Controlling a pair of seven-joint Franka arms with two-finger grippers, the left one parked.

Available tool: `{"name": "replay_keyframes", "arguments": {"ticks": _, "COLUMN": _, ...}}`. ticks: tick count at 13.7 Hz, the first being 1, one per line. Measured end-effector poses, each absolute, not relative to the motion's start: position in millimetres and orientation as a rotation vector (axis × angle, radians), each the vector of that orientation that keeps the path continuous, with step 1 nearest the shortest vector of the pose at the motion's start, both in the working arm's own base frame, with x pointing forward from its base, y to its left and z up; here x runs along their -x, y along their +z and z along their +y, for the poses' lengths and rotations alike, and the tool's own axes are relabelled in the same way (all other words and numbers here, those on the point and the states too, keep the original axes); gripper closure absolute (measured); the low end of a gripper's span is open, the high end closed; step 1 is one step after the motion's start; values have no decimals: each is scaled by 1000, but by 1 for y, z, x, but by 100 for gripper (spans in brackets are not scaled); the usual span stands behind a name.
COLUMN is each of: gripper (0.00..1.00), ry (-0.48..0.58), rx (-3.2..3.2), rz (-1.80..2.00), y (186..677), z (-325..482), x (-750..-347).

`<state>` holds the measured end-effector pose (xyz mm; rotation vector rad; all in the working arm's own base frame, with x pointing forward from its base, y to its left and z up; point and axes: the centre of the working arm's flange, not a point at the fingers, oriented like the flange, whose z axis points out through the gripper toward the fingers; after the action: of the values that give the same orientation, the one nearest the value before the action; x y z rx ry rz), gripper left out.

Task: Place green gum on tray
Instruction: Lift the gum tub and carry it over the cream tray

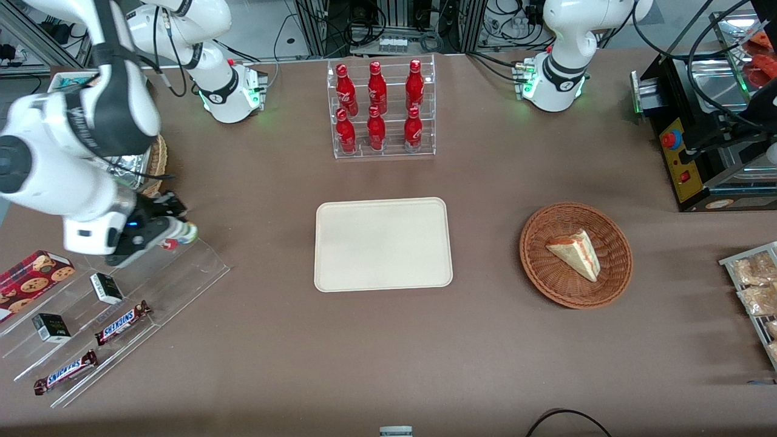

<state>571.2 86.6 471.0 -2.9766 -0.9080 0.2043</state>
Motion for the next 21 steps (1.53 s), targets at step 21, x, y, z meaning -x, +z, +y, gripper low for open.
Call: {"name": "replay_keyframes", "arguments": {"ticks": 21, "gripper": 41, "ry": 48, "rx": 3088, "rz": -38, "y": 316, "z": 444, "x": -537}}
